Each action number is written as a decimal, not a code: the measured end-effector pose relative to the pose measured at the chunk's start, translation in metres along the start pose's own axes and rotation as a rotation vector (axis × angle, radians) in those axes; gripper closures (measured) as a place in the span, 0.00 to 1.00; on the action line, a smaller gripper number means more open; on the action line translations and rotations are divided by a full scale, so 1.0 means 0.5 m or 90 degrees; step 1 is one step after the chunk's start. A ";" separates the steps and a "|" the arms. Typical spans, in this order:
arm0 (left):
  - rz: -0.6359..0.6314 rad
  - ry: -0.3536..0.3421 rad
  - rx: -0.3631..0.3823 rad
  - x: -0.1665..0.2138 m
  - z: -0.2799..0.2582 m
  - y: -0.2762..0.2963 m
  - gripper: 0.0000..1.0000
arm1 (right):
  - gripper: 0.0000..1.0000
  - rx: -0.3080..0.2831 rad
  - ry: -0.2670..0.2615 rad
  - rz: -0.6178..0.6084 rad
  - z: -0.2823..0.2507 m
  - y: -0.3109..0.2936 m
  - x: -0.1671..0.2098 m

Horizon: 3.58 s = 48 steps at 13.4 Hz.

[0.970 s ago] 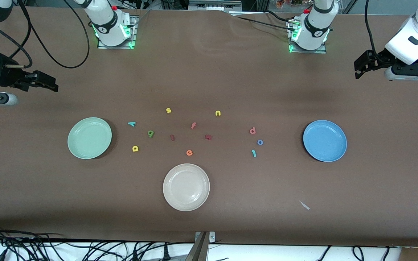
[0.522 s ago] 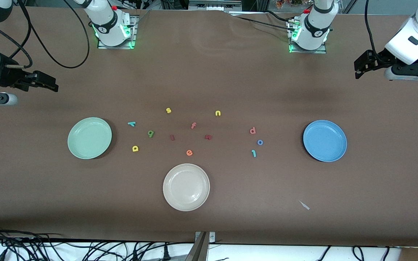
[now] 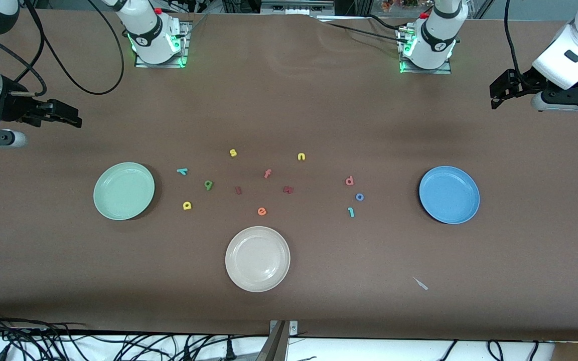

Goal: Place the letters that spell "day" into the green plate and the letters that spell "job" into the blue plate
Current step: 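Move the right gripper over the green letter b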

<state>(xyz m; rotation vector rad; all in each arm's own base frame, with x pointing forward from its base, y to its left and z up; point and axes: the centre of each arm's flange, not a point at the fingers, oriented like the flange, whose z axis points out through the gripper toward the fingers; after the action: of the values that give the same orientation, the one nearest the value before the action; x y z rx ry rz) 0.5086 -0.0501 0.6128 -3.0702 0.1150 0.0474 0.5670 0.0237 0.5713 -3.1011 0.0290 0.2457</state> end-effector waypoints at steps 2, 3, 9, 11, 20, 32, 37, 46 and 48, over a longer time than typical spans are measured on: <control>0.002 0.001 0.000 0.000 -0.002 0.004 0.00 | 0.00 -0.001 -0.011 -0.014 0.018 -0.005 0.010; 0.006 0.002 0.001 0.000 -0.003 0.011 0.00 | 0.00 -0.001 -0.017 -0.020 0.028 -0.010 0.016; 0.014 0.004 0.002 0.000 -0.006 0.024 0.00 | 0.00 -0.005 -0.045 -0.043 0.072 -0.049 0.032; 0.014 0.005 0.002 0.000 -0.007 0.024 0.00 | 0.00 -0.003 -0.047 -0.043 0.075 -0.050 0.032; 0.014 0.006 0.002 -0.001 -0.013 0.023 0.00 | 0.00 -0.006 -0.051 -0.039 0.102 -0.119 0.027; 0.044 0.016 0.005 -0.004 -0.029 0.077 0.00 | 0.00 -0.010 -0.018 0.005 0.254 -0.340 0.042; 0.044 0.014 0.005 -0.005 -0.029 0.076 0.00 | 0.00 -0.001 0.003 0.008 0.331 -0.353 0.067; -0.060 -0.022 -0.081 0.014 0.016 -0.075 0.00 | 0.00 0.009 0.024 0.032 0.478 -0.370 0.077; -0.052 -0.022 -0.080 0.015 0.014 -0.060 0.00 | 0.00 0.011 0.026 0.031 0.515 -0.376 0.081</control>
<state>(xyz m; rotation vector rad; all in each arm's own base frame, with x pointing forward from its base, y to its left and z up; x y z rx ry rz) 0.5180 -0.0205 0.6074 -3.1933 -0.0169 0.1066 0.5704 0.2190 0.3160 -3.0901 0.1077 0.1819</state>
